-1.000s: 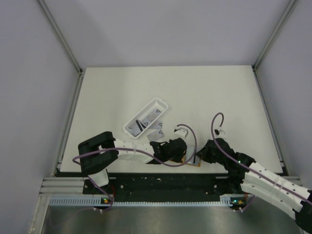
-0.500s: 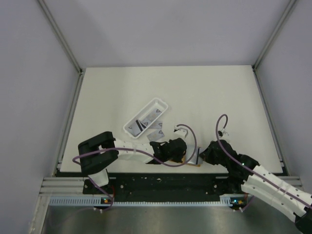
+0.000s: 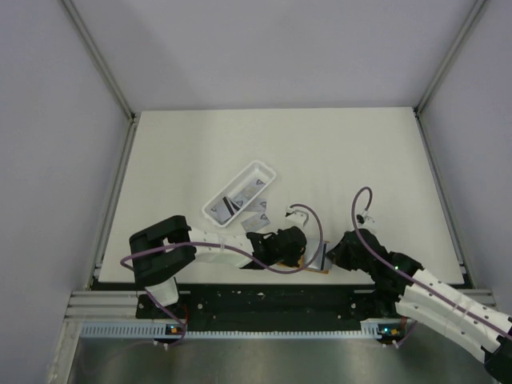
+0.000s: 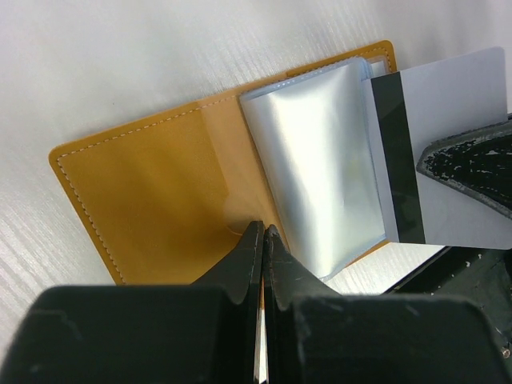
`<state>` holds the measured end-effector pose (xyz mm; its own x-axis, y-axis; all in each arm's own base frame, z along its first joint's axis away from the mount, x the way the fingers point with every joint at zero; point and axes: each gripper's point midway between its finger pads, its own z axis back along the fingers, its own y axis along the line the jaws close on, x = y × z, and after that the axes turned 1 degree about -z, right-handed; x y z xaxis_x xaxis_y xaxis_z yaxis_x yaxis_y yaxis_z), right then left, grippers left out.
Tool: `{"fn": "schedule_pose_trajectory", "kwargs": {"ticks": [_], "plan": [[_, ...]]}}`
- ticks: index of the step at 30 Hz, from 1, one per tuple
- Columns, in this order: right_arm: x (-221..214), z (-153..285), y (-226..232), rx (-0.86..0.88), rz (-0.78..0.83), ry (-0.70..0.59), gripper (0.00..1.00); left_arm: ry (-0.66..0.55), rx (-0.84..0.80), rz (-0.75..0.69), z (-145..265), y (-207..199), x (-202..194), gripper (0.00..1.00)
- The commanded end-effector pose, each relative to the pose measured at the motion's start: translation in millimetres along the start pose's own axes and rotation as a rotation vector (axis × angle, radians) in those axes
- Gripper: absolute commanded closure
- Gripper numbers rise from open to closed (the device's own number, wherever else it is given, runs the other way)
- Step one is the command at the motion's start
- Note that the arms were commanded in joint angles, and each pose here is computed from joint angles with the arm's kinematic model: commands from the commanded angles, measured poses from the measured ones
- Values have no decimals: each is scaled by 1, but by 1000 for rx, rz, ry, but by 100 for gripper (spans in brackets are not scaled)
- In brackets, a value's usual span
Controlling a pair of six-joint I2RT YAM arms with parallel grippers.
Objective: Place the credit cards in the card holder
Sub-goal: Turn over the card slot in the card holder.
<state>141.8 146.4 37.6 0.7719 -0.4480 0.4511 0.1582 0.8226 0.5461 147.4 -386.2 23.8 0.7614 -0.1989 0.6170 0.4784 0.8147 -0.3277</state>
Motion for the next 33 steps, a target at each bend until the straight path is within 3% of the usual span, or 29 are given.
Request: {"fn": "schedule_pose_trajectory", "kwargs": {"ticks": [1, 15, 26, 33], "plan": [[-6, -7, 1, 6, -3, 18, 100, 6, -4, -6, -5, -1, 0, 100], [-14, -21, 2, 12, -5, 41, 100, 10, 13, -6, -3, 2, -1, 100], [-17, -24, -7, -5, -10, 39, 100, -105, 30, 12, 36, -3, 43, 100], [-18, -25, -9, -8, -8, 39, 100, -143, -111, -11, 48, -35, 62, 100]]}}
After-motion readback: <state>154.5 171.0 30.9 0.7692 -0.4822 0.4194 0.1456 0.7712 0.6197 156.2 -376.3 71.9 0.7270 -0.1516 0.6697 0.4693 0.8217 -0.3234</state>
